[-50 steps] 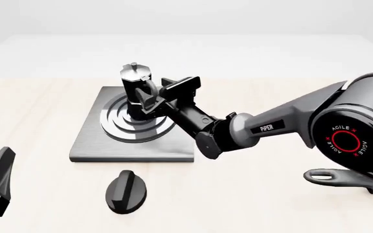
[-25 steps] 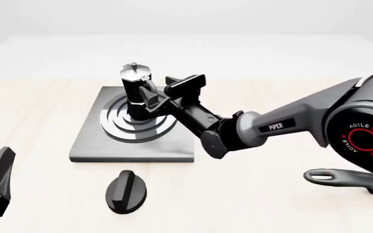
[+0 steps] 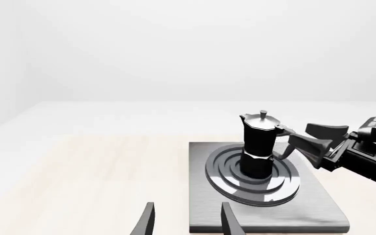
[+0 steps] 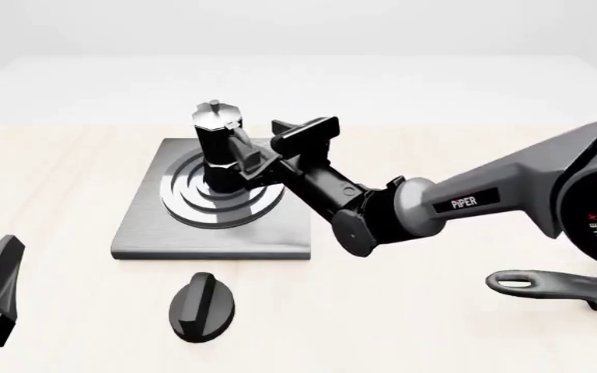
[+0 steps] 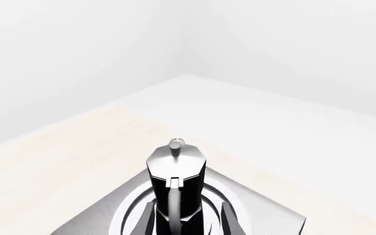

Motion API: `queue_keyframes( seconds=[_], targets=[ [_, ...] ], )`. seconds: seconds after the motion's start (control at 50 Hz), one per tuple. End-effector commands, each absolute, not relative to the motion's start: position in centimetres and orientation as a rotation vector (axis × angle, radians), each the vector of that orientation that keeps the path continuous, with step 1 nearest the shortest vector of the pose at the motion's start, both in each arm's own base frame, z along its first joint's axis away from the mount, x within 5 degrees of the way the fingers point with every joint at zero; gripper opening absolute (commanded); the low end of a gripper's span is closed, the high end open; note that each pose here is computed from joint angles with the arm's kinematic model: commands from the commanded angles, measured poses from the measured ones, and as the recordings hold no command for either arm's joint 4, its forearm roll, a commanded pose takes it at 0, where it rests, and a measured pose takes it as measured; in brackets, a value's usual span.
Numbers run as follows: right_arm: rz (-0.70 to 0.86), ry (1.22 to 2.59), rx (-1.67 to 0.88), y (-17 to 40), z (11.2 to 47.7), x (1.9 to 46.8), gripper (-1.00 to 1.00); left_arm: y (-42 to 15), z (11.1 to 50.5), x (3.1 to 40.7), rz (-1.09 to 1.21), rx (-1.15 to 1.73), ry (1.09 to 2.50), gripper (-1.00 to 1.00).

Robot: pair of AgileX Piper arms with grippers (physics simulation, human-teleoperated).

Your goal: Put the moka pot on the stove.

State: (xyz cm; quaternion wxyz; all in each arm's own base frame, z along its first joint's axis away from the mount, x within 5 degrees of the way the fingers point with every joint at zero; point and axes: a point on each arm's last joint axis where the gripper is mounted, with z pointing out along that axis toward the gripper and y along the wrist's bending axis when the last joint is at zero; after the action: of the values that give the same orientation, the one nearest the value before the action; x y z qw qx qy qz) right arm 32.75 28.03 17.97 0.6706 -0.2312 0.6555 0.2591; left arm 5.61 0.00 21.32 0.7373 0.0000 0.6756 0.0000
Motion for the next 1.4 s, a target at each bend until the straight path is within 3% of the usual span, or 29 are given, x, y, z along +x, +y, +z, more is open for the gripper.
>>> queue_keyframes(
  seconds=[0.02, 0.42, 1.4],
  targets=[
    [0.577, 1.476, -0.518, 27.3, 18.4, 32.2, 1.00, 0.0, 21.3, 5.6, 0.000, 0.000, 1.484, 1.00],
    [0.571, 1.468, -0.515, 25.8, 19.2, 30.8, 1.00, 0.0, 21.3, 5.6, 0.000, 0.000, 1.484, 1.00],
    [0.522, 1.512, -0.434, 21.2, 17.5, 30.3, 1.00, 0.0, 21.3, 5.6, 0.000, 0.000, 1.484, 1.00]
  ],
)
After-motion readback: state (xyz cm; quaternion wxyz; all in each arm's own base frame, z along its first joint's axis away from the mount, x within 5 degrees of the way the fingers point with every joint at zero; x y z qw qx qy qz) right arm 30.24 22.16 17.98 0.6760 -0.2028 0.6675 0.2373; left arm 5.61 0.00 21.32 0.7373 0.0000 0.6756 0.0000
